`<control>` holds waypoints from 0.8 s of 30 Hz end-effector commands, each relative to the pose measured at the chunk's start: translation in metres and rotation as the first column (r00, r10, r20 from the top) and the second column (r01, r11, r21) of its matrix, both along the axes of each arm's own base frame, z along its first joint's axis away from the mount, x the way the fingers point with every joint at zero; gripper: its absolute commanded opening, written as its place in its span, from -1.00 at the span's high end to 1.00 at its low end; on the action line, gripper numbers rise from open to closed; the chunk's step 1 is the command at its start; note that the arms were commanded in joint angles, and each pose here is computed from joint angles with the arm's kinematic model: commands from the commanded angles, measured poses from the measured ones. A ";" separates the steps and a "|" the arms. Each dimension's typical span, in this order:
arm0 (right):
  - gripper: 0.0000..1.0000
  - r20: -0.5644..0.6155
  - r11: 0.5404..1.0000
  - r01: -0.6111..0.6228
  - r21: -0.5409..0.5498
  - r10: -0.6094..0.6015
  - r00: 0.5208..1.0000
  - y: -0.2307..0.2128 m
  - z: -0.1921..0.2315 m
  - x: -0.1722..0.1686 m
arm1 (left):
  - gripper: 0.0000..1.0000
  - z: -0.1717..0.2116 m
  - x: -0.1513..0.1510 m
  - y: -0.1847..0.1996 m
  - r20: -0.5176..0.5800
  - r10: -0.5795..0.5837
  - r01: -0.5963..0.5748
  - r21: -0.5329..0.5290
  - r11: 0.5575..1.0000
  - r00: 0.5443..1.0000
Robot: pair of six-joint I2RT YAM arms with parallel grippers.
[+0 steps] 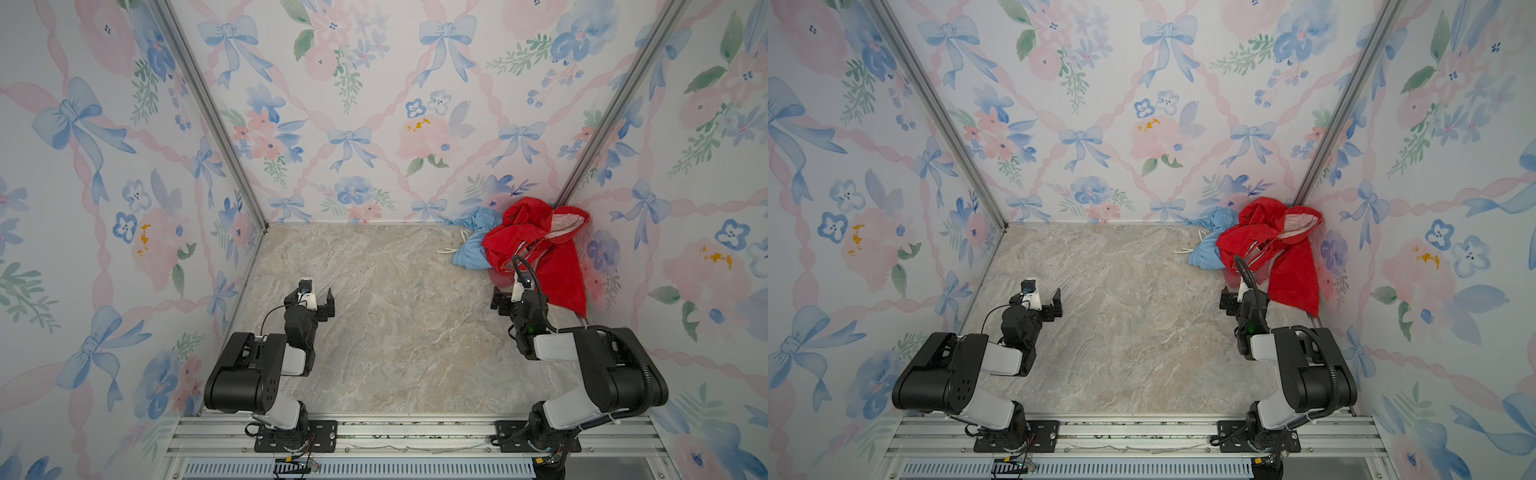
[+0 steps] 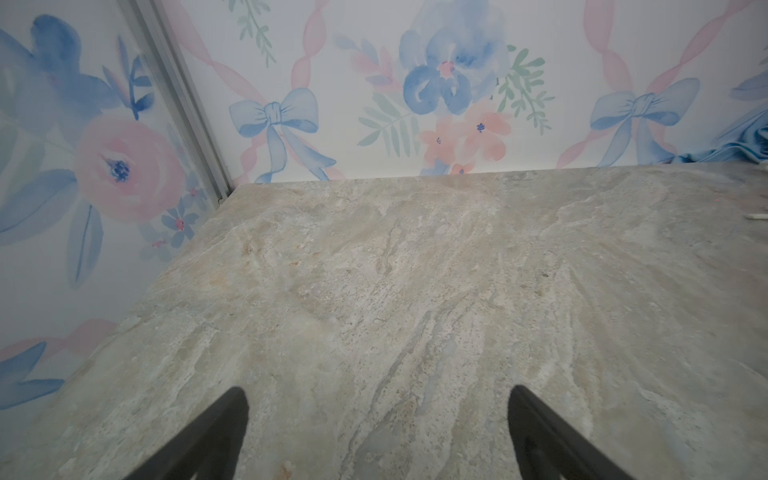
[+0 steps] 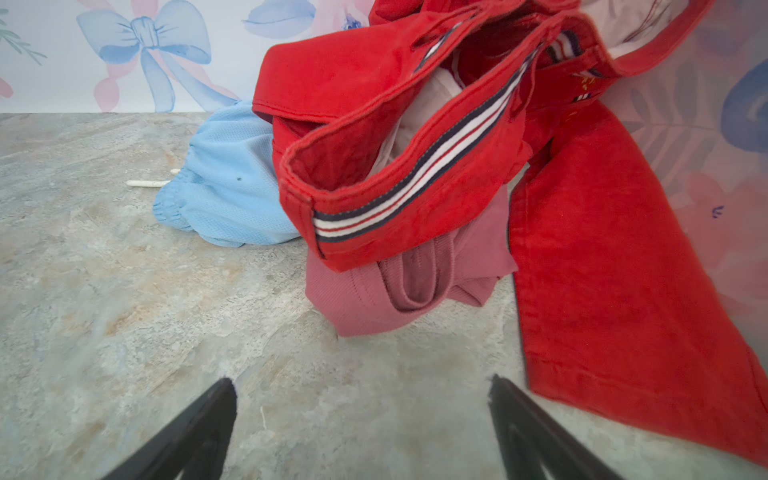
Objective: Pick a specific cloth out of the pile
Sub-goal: 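Reach the right gripper toward the clothes pile while the left arm moves forward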
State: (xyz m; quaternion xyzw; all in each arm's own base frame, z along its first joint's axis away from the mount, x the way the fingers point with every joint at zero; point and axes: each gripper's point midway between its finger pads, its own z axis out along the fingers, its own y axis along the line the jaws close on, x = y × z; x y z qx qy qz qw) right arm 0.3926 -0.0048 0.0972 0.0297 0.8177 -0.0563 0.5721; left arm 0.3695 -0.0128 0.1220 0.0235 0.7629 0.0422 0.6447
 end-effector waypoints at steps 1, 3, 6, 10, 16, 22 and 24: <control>-0.94 0.055 0.998 0.026 -0.062 -0.023 0.998 0.005 0.031 -0.010 | -0.96 0.035 -0.005 -0.010 0.047 0.042 -0.046 0.081 0.996 0.998; -0.94 0.013 0.997 0.017 -0.075 -0.017 1.000 0.014 0.042 -0.024 | -0.96 0.060 -0.005 -0.030 0.048 0.007 -0.009 0.043 0.999 0.999; -0.94 -0.134 0.999 0.026 -0.037 -0.031 0.990 0.018 0.047 -0.052 | -0.96 0.105 -0.003 -0.082 0.052 -0.150 0.152 -0.030 0.988 0.987; -0.94 -0.297 0.998 0.068 0.019 -0.059 0.953 0.013 0.042 -0.089 | -0.96 0.170 -0.013 -0.173 0.035 -0.423 0.424 -0.035 0.905 0.906; -0.76 -0.501 0.894 0.258 0.367 -0.044 0.864 -0.015 0.023 -0.086 | -0.96 0.186 -0.064 -0.312 -0.136 -0.780 0.785 0.237 0.572 0.610; -0.56 -0.479 0.873 0.279 0.400 -0.061 0.876 -0.030 0.028 -0.025 | -0.96 0.132 -0.111 -0.341 -0.119 -0.893 0.843 0.403 0.356 0.435; -0.46 -0.466 0.866 0.278 0.416 -0.060 0.883 -0.033 0.024 -0.006 | -0.96 0.141 -0.124 -0.344 -0.091 -0.913 0.863 0.376 0.338 0.398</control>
